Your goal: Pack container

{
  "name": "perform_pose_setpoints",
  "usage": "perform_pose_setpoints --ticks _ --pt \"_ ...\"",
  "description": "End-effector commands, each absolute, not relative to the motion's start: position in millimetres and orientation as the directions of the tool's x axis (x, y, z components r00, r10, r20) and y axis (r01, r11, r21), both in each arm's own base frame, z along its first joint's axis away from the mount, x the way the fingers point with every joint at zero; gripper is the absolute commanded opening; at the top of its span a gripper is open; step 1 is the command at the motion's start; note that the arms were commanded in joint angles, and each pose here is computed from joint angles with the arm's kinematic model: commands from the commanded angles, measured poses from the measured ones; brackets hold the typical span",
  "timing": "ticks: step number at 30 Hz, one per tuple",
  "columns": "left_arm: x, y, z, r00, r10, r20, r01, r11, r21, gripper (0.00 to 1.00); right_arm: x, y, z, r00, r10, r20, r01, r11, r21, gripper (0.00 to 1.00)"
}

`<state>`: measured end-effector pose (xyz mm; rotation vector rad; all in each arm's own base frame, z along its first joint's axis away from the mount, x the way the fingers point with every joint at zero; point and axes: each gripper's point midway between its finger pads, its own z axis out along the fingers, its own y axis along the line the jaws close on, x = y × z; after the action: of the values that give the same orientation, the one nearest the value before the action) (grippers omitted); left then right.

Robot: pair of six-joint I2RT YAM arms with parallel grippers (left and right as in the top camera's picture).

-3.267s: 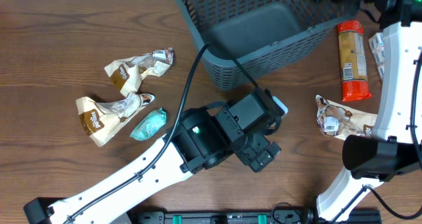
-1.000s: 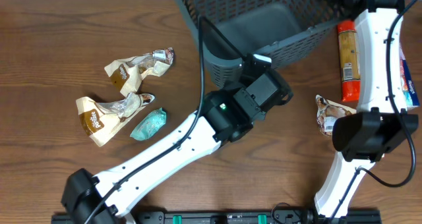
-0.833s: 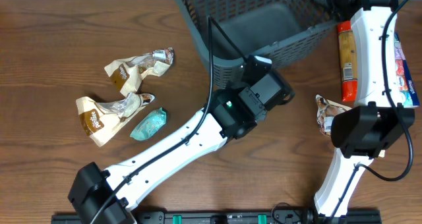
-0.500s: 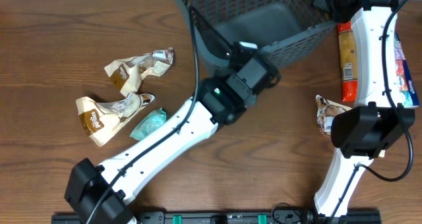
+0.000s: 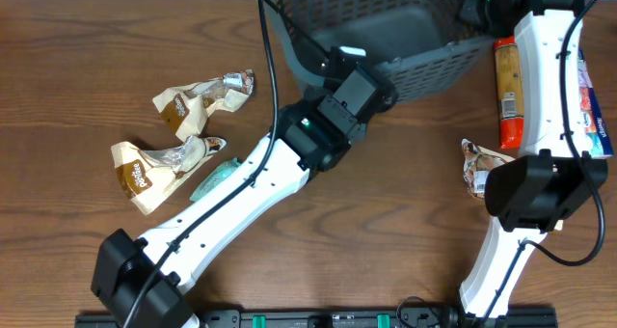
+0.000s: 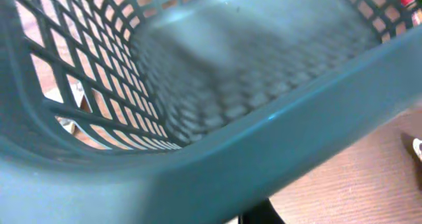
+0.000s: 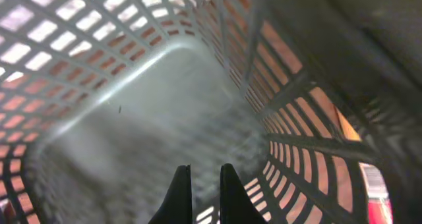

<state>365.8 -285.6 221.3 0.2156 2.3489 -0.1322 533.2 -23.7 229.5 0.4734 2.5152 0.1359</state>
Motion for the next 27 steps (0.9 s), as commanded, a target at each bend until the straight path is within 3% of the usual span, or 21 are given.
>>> perform_pose_setpoints --ticks 1,14,27 --pt "373.7 -276.4 221.6 -0.684 0.141 -0.716 0.194 0.981 0.008 0.06 524.5 -39.3 226.9 -0.786 0.359 -0.504 0.331 0.932 0.148 0.01" --pt "400.9 -236.3 222.0 -0.692 0.083 -0.718 0.101 0.995 0.017 0.06 499.3 -33.5 213.4 -0.856 0.311 -0.413 0.301 0.949 0.090 0.01" --pt "412.1 -220.2 223.6 -0.686 0.075 -0.723 0.077 0.997 0.030 0.06 497.9 -17.8 212.3 -0.876 0.262 -0.404 0.250 0.965 0.083 0.01"
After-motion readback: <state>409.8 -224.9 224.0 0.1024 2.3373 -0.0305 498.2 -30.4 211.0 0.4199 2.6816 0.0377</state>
